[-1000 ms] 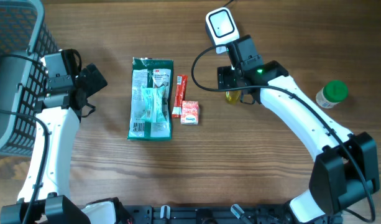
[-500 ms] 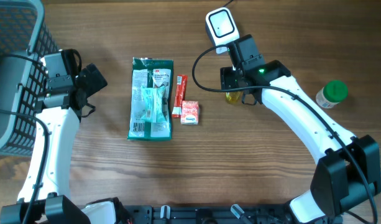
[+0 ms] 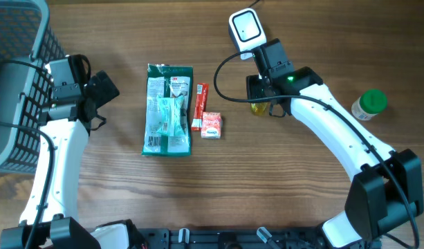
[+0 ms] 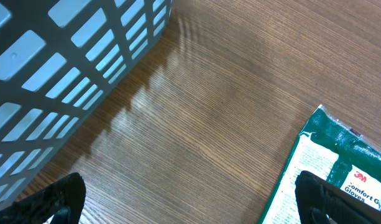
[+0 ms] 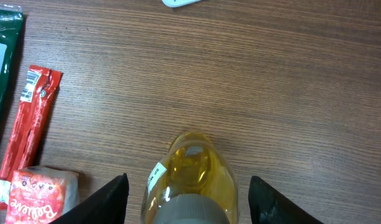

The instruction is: Scan the item barcode

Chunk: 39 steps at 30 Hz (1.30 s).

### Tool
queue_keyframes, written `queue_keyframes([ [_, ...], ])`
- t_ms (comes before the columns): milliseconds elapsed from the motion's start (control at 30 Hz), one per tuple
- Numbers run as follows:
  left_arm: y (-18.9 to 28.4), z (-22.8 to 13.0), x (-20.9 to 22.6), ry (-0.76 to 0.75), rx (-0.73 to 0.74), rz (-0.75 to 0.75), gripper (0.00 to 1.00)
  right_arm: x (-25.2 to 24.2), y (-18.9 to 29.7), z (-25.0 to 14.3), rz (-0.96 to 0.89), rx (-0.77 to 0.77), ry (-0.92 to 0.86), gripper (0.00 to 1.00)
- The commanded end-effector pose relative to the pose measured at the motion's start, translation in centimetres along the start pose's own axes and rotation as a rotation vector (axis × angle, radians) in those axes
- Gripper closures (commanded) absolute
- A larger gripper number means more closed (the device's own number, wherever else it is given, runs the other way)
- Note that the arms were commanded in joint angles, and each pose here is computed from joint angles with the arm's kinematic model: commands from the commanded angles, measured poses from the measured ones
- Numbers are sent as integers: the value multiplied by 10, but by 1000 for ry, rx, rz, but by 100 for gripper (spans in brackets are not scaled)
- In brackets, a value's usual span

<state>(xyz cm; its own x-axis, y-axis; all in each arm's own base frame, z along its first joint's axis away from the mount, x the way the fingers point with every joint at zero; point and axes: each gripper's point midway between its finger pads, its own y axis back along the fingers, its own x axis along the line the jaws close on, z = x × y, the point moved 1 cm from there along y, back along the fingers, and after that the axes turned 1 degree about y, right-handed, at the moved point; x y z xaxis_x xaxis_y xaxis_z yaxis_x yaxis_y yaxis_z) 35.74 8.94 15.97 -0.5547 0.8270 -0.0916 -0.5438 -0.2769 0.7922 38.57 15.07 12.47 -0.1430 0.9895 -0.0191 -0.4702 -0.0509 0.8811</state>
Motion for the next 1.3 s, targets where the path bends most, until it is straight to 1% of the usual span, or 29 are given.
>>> queue_keyframes([
  [0, 4, 6, -1, -9, -16, -9, 0, -1, -7, -4, -11, 17, -7, 38],
  [133, 4, 6, -1, -9, -16, -9, 0, 0, -7, 1, -5, -9, -1, 39],
  [233, 4, 6, -1, -9, -16, -9, 0, 0, -7, 2, -4, -13, -4, 44],
  [300, 4, 6, -1, -9, -16, -9, 0, 0, -7, 2, -4, -11, -4, 49],
  [700, 4, 6, -1, -9, -16, -9, 0, -2, -8, -7, -13, 25, 2, 47],
  [967, 4, 6, -1, -9, -16, -9, 0, -1, -21, -10, -22, 45, 7, 47],
  [1000, 4, 6, -1, -9, -16, -9, 0, -1, -21, -8, -19, 36, 5, 48],
  [1100, 4, 6, -1, -9, -16, -9, 0, 0, -17, -3, -15, 15, 1, 60],
  [1200, 4, 6, -1, -9, -16, -9, 0, 0, -2, 7, -4, -27, -7, 64],
  [1267, 4, 6, -1, -9, -16, -9, 0, 0, 18, 17, 15, -81, -31, 67],
])
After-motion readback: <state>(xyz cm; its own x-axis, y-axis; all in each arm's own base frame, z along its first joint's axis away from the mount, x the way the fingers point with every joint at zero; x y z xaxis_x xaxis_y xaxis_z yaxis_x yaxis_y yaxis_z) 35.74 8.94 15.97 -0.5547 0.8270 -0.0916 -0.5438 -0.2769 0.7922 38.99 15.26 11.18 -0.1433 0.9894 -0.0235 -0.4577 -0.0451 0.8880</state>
